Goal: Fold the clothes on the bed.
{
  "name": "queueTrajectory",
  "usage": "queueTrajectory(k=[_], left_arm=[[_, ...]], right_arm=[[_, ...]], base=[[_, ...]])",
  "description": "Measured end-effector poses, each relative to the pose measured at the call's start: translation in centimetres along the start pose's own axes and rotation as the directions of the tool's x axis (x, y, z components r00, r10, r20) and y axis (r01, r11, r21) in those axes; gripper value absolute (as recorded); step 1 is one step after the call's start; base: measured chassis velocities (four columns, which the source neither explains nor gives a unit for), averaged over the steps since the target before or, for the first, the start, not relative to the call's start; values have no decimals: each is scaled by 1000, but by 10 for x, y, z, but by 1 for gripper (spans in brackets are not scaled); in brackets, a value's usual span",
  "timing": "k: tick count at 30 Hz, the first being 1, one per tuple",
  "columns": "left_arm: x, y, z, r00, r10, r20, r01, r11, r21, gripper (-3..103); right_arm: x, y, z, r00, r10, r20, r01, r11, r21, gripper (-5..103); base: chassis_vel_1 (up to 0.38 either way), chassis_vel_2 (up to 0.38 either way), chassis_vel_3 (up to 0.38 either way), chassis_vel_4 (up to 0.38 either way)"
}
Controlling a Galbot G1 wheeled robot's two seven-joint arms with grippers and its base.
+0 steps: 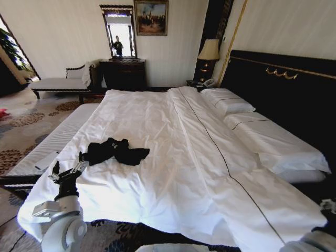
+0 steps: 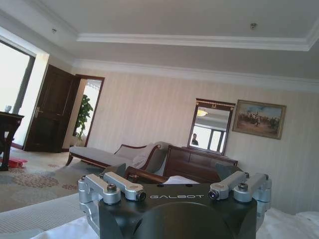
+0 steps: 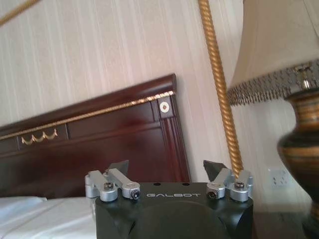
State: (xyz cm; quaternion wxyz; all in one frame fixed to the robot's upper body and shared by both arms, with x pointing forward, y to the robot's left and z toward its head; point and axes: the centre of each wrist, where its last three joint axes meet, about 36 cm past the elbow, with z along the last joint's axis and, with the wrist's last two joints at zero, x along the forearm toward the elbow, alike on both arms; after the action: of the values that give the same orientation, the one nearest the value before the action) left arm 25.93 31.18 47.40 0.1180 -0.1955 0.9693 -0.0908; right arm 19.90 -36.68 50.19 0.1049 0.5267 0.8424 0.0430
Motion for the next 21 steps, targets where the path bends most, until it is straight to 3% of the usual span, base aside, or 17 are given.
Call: queueTrajectory(k=[2,4,10,13,15,16,17,18,19,21], left_arm=[[1,1,-2,1000,-2,3,2,1000,-3,100],[2,1,-3,1000,-3,3,3,1000,-3,100],[4,-2,-7,1000,2,4,-2,1000,-2,100],[6,-4,-12,1000,15,-3,-15,1000,3,100],[6,-4,-14,1000,18,-7,-18,1000,6,100],[6,-4,-15,1000,25,-16,-25,1000,11,100],[5,-4,-17,999,42,-34,-41,999,22,100],[5,-4,-17,999,42,-34,-41,999,22,100],[3,-4,-18,997,58,-52,-57,998,38,100],[1,-4,-18,994,72,-81,-68,996,56,100]], right_arm=[[3,4,-10,1000,-11,3,11,1000,-11,95],[4,8,-13,1000,-24,-5,24,999,-26,98],[-11,18,-1,996,-93,-2,93,994,-54,100],[-26,35,7,972,-232,26,233,968,-95,100],[-28,38,9,965,-262,29,264,959,-107,100],[-29,43,11,945,-324,30,325,936,-132,100],[-29,52,16,908,-418,32,417,892,-175,100],[-29,52,16,908,-418,32,417,892,-175,100],[-28,59,20,869,-494,35,489,845,-217,100],[-25,66,26,824,-565,43,556,791,-255,100]], base=[[0,0,0,0],[0,0,0,0],[0,0,0,0],[0,0,0,0],[0,0,0,0],[0,0,0,0],[0,0,0,0],[0,0,0,0],[0,0,0,0],[0,0,0,0]])
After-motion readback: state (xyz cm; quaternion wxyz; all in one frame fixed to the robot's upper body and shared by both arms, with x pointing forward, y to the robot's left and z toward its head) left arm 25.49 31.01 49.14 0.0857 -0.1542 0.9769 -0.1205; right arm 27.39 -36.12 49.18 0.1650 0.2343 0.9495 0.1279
